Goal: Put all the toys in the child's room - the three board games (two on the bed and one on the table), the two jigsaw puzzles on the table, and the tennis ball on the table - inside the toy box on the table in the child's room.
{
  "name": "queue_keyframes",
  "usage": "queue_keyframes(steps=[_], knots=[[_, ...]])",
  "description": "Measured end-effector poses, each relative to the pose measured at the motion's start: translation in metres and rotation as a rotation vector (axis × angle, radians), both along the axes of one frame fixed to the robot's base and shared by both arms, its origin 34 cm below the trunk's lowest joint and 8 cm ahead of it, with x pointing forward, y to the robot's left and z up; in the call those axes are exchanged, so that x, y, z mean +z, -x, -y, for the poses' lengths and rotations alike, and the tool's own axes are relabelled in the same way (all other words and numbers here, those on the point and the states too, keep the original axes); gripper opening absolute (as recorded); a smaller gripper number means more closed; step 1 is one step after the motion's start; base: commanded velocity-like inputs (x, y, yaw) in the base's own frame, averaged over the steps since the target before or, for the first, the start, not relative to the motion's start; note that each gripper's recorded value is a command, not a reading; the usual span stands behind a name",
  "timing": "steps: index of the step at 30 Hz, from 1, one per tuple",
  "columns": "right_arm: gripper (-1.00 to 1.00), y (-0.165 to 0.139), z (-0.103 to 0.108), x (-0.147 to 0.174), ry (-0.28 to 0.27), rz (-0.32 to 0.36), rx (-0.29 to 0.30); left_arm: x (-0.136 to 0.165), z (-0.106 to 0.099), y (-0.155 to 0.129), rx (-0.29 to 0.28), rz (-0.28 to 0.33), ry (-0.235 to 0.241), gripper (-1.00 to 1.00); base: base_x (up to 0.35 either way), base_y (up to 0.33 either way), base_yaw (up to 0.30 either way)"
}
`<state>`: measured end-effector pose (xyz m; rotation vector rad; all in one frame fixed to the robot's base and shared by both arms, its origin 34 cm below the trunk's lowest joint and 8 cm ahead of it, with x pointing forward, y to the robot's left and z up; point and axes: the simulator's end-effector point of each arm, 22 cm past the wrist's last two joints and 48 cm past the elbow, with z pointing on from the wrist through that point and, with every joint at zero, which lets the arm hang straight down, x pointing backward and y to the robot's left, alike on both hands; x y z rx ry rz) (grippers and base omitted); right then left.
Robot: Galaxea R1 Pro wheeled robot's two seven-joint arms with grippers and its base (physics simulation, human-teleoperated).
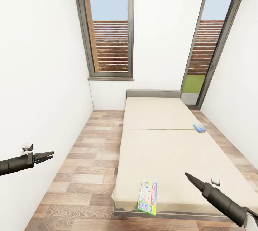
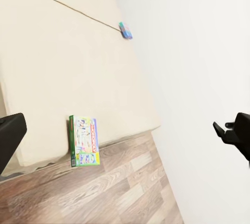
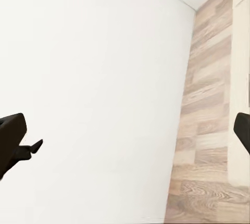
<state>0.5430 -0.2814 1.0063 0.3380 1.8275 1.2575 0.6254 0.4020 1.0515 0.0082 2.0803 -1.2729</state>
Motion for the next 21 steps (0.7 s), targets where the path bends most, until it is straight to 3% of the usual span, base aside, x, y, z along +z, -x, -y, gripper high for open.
queue_keyframes(steps=[9,15,21], knots=[[1.0,-0.006,-0.006,-0.018,-0.064,-0.086,0.015,0.0,0.001,0.0,-0.001,0.0,0.003,1.0,0.0,0.0,0.0],[1.0,0.002,-0.018,-0.037,-0.142,-0.176,0.044,-0.002,0.007,-0.001,-0.007,-0.002,0.011,1.0,0.0,0.0,0.0],[1.0,0.019,-0.023,-0.077,-0.207,-0.298,0.04,-0.004,0.013,-0.002,-0.013,-0.005,0.019,1.0,0.0,0.0,0.0]])
